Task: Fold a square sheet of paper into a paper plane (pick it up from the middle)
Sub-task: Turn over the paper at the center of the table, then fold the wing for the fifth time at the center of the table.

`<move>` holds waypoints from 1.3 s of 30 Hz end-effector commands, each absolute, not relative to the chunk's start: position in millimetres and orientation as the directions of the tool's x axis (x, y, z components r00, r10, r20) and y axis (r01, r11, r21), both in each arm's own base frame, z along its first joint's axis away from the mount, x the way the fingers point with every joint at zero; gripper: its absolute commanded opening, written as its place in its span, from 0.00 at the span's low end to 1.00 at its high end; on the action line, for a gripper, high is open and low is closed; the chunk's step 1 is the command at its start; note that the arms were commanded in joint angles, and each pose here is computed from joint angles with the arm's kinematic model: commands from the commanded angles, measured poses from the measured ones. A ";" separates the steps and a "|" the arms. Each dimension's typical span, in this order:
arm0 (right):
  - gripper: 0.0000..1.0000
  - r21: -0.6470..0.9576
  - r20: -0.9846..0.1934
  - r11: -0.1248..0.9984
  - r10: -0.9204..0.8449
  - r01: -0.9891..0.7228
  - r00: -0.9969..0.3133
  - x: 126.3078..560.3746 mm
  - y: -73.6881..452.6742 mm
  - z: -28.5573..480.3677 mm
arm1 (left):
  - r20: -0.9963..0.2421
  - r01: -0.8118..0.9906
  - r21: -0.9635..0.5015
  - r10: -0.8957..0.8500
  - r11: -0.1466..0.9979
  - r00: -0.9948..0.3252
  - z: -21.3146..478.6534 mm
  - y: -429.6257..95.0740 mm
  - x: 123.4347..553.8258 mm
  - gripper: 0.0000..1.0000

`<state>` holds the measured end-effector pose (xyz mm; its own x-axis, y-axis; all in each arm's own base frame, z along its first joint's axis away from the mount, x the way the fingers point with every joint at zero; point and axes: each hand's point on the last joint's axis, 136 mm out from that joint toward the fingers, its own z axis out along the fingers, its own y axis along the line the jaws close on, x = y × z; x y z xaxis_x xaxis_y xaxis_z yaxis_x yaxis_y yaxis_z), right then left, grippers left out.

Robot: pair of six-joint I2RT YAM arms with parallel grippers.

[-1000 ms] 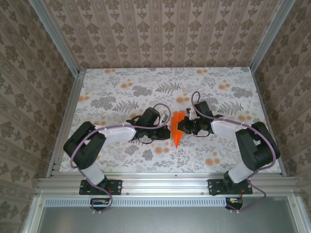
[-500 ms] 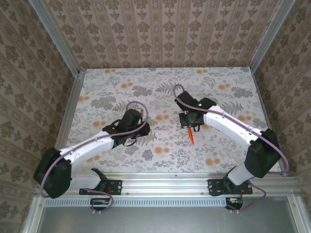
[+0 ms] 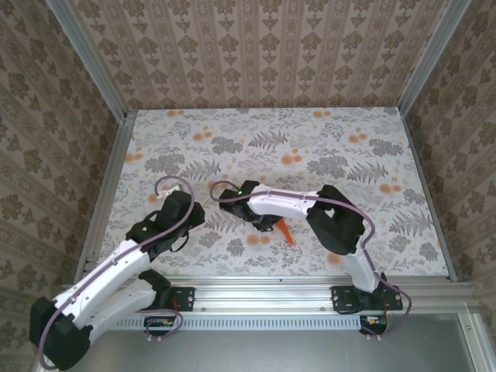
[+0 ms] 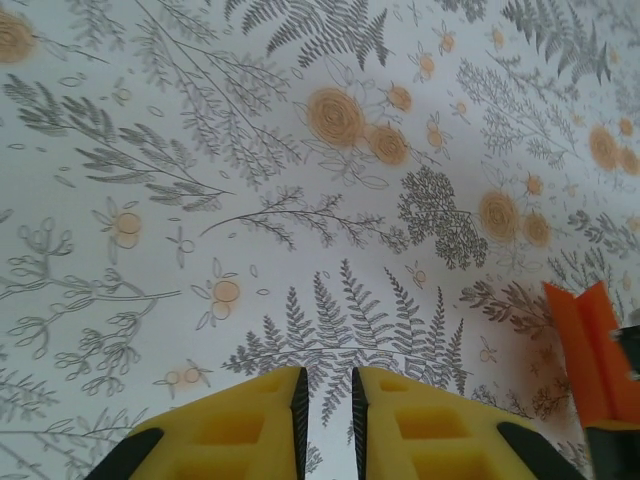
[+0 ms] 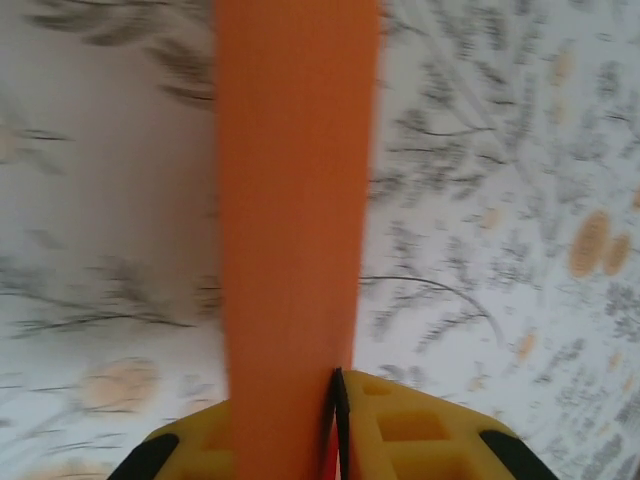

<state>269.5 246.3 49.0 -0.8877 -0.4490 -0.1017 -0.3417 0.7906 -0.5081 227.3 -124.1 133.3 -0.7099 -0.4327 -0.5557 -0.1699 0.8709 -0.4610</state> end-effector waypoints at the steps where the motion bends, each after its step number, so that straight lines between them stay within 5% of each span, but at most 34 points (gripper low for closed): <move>1: 0.18 -0.442 -0.096 0.829 -0.424 -0.343 -0.901 262.2 268.3 41.6 | -0.561 -0.231 -0.430 -0.459 0.873 -0.689 127.0 -103.4 217.3 0.23; 5: 0.22 -0.319 -0.058 0.864 -0.428 -0.389 -0.902 248.2 290.5 28.3 | -0.560 -0.231 -0.437 -0.464 0.869 -0.686 128.7 -99.4 212.0 0.25; 8: 0.43 -0.193 -0.054 0.889 -0.432 -0.415 -0.900 236.3 306.9 28.0 | -0.550 -0.227 -0.444 -0.464 0.867 -0.694 125.9 -100.5 209.2 0.26; 18: 0.92 0.259 -0.289 0.858 -0.368 -0.443 -0.884 220.0 337.8 111.8 | -0.537 -0.158 -0.436 -0.397 0.886 -0.744 125.2 -115.1 211.0 0.38; 26: 1.00 0.364 -0.489 0.856 -0.160 -0.367 -0.858 236.3 284.8 170.5 | -0.466 -0.046 -0.474 -0.295 0.879 -0.834 115.7 -147.6 206.0 0.46; 30: 1.00 0.504 -0.610 0.802 0.068 -0.321 -0.789 246.1 254.3 190.6 | -0.445 0.035 -0.512 -0.230 0.858 -0.866 110.4 -170.7 204.7 0.47; 33: 0.99 0.626 -0.598 0.687 0.117 -0.370 -0.793 236.6 245.3 184.9 | -0.453 0.072 -0.508 -0.195 0.858 -0.870 105.7 -183.8 203.7 0.49; 36: 0.74 0.688 -0.457 0.644 0.026 -0.334 -0.889 224.7 246.9 153.4 | -0.464 0.103 -0.491 -0.160 0.865 -0.871 96.3 -199.0 202.3 0.50; 39: 0.35 0.744 -0.333 0.604 -0.034 -0.285 -0.942 218.7 263.9 127.3 | -0.455 0.104 -0.465 -0.137 0.879 -0.880 82.6 -213.7 199.2 0.49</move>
<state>236.4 234.5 132.3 -0.8998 0.0550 -0.4329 -0.2568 0.7354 0.6271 195.3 -200.6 87.2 -0.8904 -0.1391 -0.4335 0.0889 0.8807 -0.4652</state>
